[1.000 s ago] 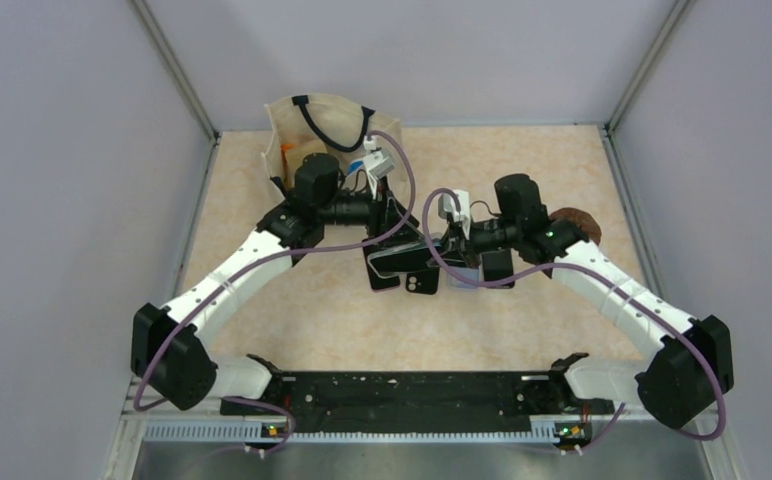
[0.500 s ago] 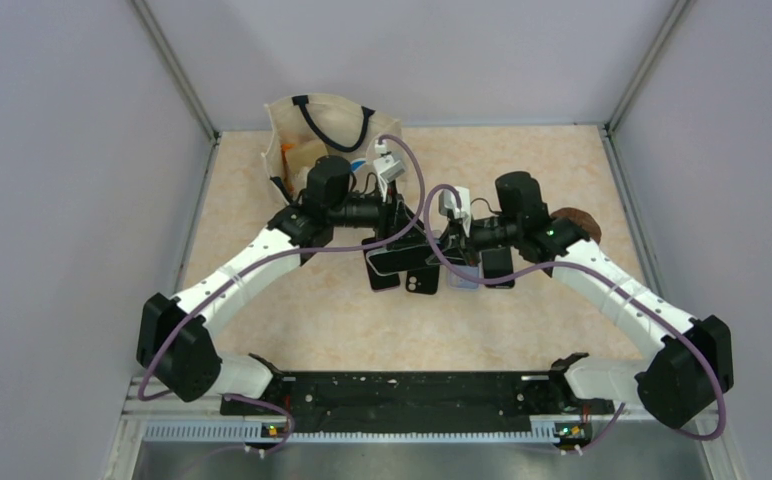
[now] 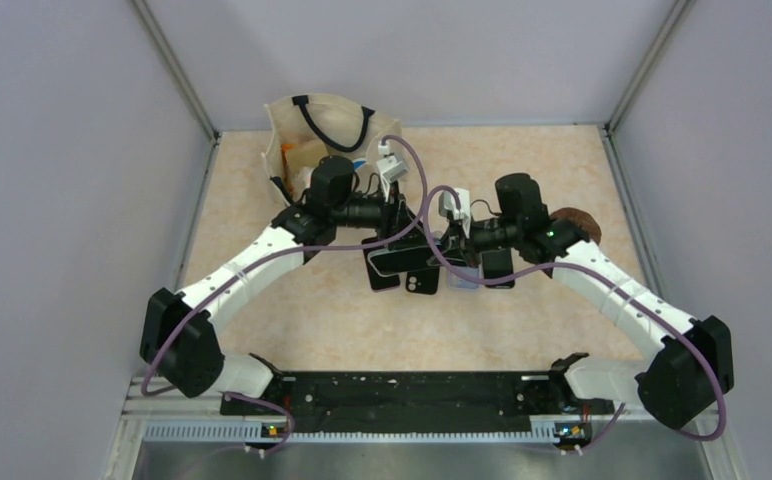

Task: Take the phone out of the phone case
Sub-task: Remove the phone case from the phone.

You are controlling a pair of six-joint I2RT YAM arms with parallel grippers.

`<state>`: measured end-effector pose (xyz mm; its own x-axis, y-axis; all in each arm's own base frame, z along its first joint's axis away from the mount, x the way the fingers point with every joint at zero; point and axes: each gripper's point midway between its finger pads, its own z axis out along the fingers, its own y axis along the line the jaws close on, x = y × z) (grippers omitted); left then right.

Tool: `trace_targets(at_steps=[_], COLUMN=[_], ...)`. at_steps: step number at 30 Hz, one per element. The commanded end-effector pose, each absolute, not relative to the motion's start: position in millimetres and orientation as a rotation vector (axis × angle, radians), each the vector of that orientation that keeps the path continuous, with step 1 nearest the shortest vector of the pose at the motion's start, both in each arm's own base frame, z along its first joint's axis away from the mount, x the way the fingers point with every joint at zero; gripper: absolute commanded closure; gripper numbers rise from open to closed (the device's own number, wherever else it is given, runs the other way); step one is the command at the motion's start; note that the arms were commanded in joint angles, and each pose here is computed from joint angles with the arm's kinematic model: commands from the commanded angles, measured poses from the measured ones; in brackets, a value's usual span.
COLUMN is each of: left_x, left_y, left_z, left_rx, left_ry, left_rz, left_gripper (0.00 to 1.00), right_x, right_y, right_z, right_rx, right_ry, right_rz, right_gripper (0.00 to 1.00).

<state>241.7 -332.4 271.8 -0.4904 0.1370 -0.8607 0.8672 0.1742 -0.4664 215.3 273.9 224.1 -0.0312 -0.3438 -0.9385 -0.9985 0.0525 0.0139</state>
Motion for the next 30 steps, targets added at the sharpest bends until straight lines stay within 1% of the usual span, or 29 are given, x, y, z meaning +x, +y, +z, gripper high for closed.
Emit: trace_targets(at_steps=[1, 6, 12, 20, 30], left_x=[250.3, 252.6, 252.5, 249.1, 254.6], left_y=[-337.3, -337.9, -341.0, -339.8, -337.2], left_z=[270.2, 265.5, 271.4, 275.0, 273.4], left_rx=[0.922, 0.9, 0.895, 0.891, 0.853], left_ry=[1.776, 1.803, 1.776, 1.761, 1.775], left_rz=[-1.362, -1.364, -1.398, -1.436, -1.428], left_gripper=[0.47, 0.47, 0.46, 0.43, 0.45], right_x=[203.8, 202.6, 202.2, 202.1, 198.6], right_y=[282.8, 283.0, 282.5, 281.9, 281.1], right_z=[264.8, 264.7, 261.6, 258.3, 256.8], right_rx=[-1.437, -1.44, -1.441, -1.442, -1.447], right_ry=[1.29, 1.287, 1.293, 1.3, 1.296], right_rz=[1.014, 1.02, 1.019, 1.016, 1.028], right_gripper=[1.0, 1.0, 1.0, 1.0, 1.0])
